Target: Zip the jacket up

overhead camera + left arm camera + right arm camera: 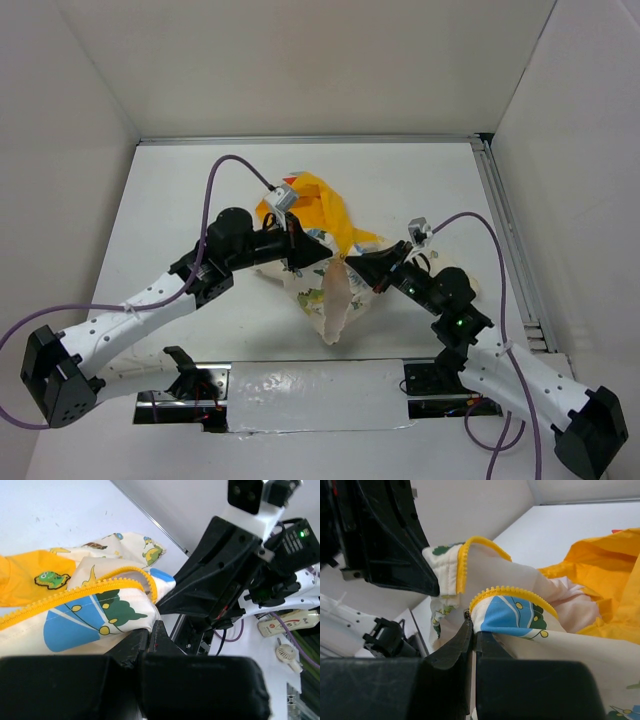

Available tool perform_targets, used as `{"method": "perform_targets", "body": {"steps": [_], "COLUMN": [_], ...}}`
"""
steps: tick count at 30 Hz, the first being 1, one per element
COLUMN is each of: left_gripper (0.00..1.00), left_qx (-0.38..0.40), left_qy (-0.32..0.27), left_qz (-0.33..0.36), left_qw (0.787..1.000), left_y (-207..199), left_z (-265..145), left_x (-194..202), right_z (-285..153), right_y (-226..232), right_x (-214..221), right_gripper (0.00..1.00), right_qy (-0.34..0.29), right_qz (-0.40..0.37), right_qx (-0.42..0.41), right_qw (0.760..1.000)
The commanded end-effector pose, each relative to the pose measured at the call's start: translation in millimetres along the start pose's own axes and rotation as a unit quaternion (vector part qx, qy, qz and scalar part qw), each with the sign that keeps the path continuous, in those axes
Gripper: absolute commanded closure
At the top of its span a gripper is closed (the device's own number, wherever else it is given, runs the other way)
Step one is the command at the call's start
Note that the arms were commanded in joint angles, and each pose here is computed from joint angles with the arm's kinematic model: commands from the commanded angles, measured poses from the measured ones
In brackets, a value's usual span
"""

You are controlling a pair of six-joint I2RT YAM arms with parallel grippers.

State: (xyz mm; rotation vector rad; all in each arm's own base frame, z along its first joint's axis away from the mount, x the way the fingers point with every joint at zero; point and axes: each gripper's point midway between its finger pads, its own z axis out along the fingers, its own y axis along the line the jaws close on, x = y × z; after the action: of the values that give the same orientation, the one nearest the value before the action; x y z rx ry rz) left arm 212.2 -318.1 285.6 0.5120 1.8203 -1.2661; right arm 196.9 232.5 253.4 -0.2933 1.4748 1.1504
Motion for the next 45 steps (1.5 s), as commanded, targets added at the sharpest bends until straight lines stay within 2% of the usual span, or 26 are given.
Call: {"method": "perform_targets", "body": {"steps": [1,13,18,25,45], "left_gripper": [1.0,1.0,1.0,1.0,1.0], "left_qx": [0.047,0.082,0.093,0.127,0.143], "left_qy": [-0.052,-0.059,-0.052,-0.037,-0.045], "left_qz": [0.059,0.116,0.13,0.146,0.156], "left_qw": [0.996,0.988,0.986,0.98,0.976], "left_y": [-14.7,-13.0,-10.6,-10.6,-11.2], "left_z": [-2.8,-8.6,-12.0,-21.8,-27.6], "left_x": [-25.7,-20.8,-10.0,9.1,8.1], "right_z": [-1.5,-0.3,2.5,5.0,7.4], "right_y": [26.0,27.5,22.3,25.5,28.1], "right_x": [-28.2,-17.7,-23.5,-22.7,-15.9], "right_gripper": [1.0,1.0,1.0,1.0,1.0], "right_qy": [-0.042,0.05,0.04,0.06,0.091], "right_qz": [0.024,0.045,0.053,0.06,0.062], "right_qx": [-0.069,-0.121,-0.115,-0.139,-0.156], "right_qw": [0.996,0.99,0.991,0.987,0.982]}}
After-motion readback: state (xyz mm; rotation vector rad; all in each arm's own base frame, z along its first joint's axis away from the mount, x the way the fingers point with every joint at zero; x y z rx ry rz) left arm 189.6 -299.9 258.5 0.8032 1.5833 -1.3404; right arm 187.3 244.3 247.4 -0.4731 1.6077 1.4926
